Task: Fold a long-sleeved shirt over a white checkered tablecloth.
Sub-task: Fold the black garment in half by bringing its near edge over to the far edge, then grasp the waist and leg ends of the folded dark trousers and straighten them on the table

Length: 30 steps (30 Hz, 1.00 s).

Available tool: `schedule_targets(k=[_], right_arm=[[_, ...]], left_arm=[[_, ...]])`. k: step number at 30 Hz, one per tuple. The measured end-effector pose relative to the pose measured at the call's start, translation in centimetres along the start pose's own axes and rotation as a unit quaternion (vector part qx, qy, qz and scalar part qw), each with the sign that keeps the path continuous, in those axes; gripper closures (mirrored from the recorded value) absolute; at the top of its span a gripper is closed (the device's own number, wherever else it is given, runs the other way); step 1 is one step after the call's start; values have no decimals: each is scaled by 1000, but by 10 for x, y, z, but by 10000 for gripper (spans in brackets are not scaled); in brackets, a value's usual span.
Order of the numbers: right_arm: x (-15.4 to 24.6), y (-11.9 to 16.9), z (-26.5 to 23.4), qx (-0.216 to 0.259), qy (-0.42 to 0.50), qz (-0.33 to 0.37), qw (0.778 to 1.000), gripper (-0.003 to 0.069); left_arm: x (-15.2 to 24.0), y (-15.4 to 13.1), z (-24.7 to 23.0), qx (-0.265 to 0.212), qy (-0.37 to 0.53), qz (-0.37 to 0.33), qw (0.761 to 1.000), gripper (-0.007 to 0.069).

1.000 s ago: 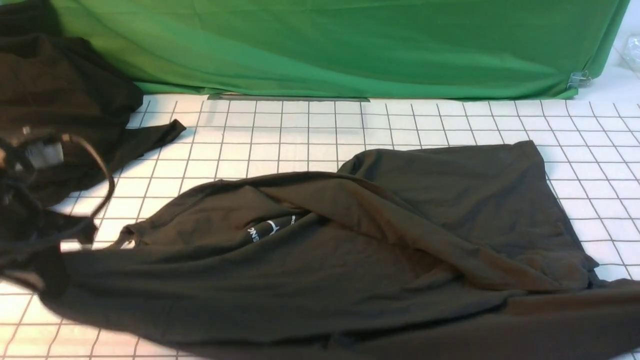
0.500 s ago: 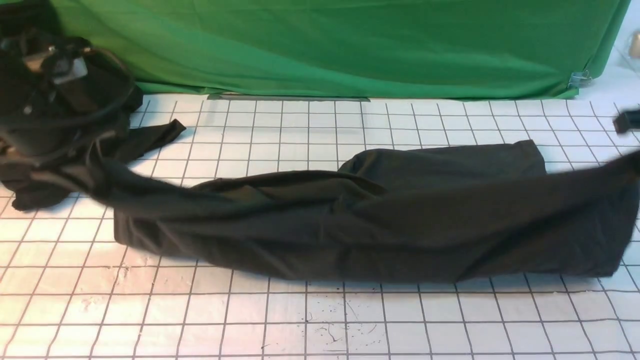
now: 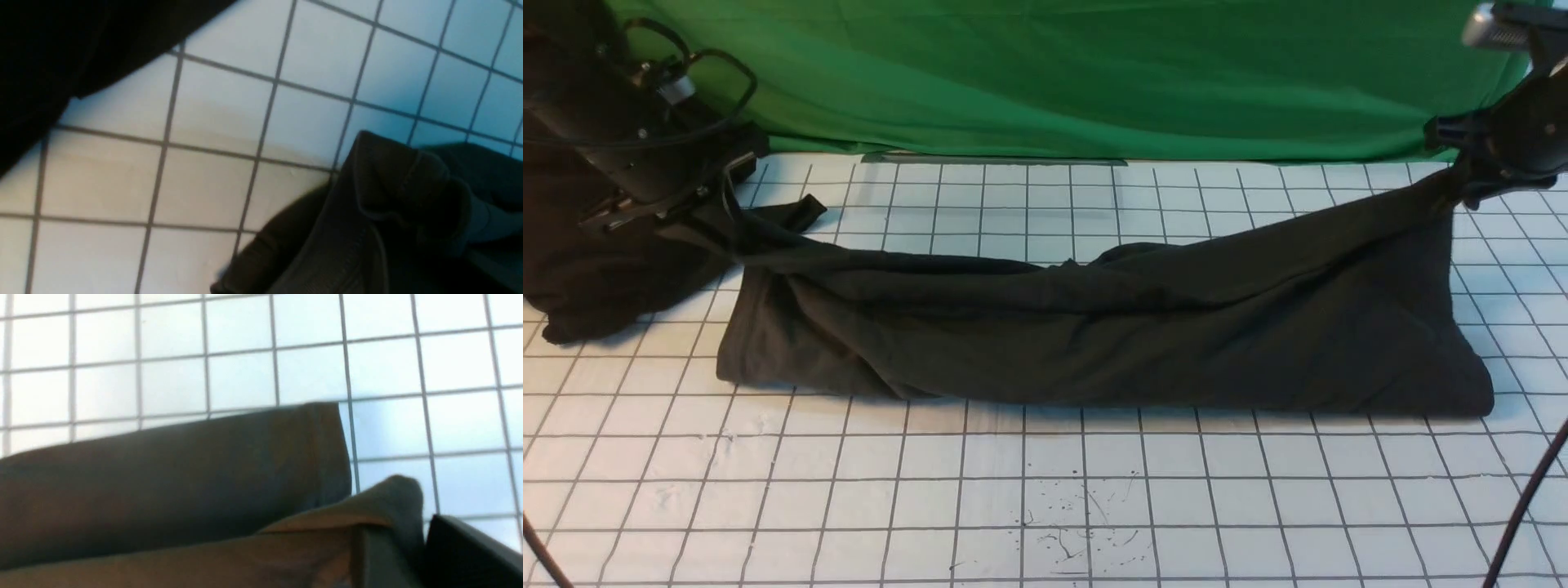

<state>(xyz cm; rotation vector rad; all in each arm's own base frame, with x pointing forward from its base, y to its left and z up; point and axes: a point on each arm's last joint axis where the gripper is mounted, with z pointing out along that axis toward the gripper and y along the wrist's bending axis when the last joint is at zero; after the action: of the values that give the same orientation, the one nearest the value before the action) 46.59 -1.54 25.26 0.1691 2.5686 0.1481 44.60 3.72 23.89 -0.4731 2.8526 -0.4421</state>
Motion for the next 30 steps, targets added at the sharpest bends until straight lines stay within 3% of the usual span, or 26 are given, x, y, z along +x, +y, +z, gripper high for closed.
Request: schedule_targets(k=[3,7,9,10,11,12,13,14,15,16,17,19,20,21,22,23,24,25,26,28,30], right_arm=[[1,-3,19,2,-7,2,1000,351],[2,-3,31,4,-11,2,1000,272],[3,-1,33,2,-11,0,1000,251],[2,-1,32,2,-11,0,1000,250],[1,1,28,1,-9,-4,1000,250],[1,1,27,1,-6,-4,1000,251],[-3,3,19,-1,-4,-13,1000,274],[-6,4,12,-2,-3,-23,1000,293],[-9,6,1,-4,2,-39,999,363],[-10,7,-1,-4,2,-41,999,363],[-13,9,-15,-6,10,-55,998,461],[-20,13,-47,-10,6,-71,997,592],[-19,13,-48,-10,8,-72,997,599],[-21,16,-66,-11,7,-78,997,629],[-20,17,-79,-12,14,-81,997,643],[-19,17,-81,-12,14,-81,997,644],[-16,18,-93,-13,30,-84,996,649],[-15,18,-96,-13,30,-84,996,649],[-12,18,-101,-14,37,-85,996,650],[-4,18,-106,-12,48,-84,995,649],[5,16,-103,-11,66,-83,994,649]], left_arm=[[-6,4,9,-10,-15,1,1000,565],[-10,7,13,-19,-34,4,999,469],[-13,7,12,-23,-47,8,999,346],[-13,7,12,-23,-47,8,999,336],[-17,5,6,-23,-59,13,998,253],[-17,4,4,-24,-60,14,998,234],[-22,0,-8,-24,-74,22,997,162],[-24,-3,-17,-23,-83,27,996,132],[-27,-9,-34,-20,-97,34,995,102],[-27,-10,-37,-19,-99,35,994,99],[-29,-17,-58,-14,-117,44,992,91],[-30,-34,-94,5,-163,64,984,128],[-29,-37,-101,11,-171,67,983,136],[-25,-47,-115,27,-187,78,979,204],[-18,-61,-123,47,-191,91,976,281],[-17,-64,-124,53,-190,94,976,295],[-6,-85,-120,76,-175,127,973,435],[-5,-88,-119,80,-172,134,973,451],[6,-106,-106,89,-150,167,970,531],[24,-130,-74,88,-99,223,966,599],[39,-150,-45,77,-60,265,959,617]])
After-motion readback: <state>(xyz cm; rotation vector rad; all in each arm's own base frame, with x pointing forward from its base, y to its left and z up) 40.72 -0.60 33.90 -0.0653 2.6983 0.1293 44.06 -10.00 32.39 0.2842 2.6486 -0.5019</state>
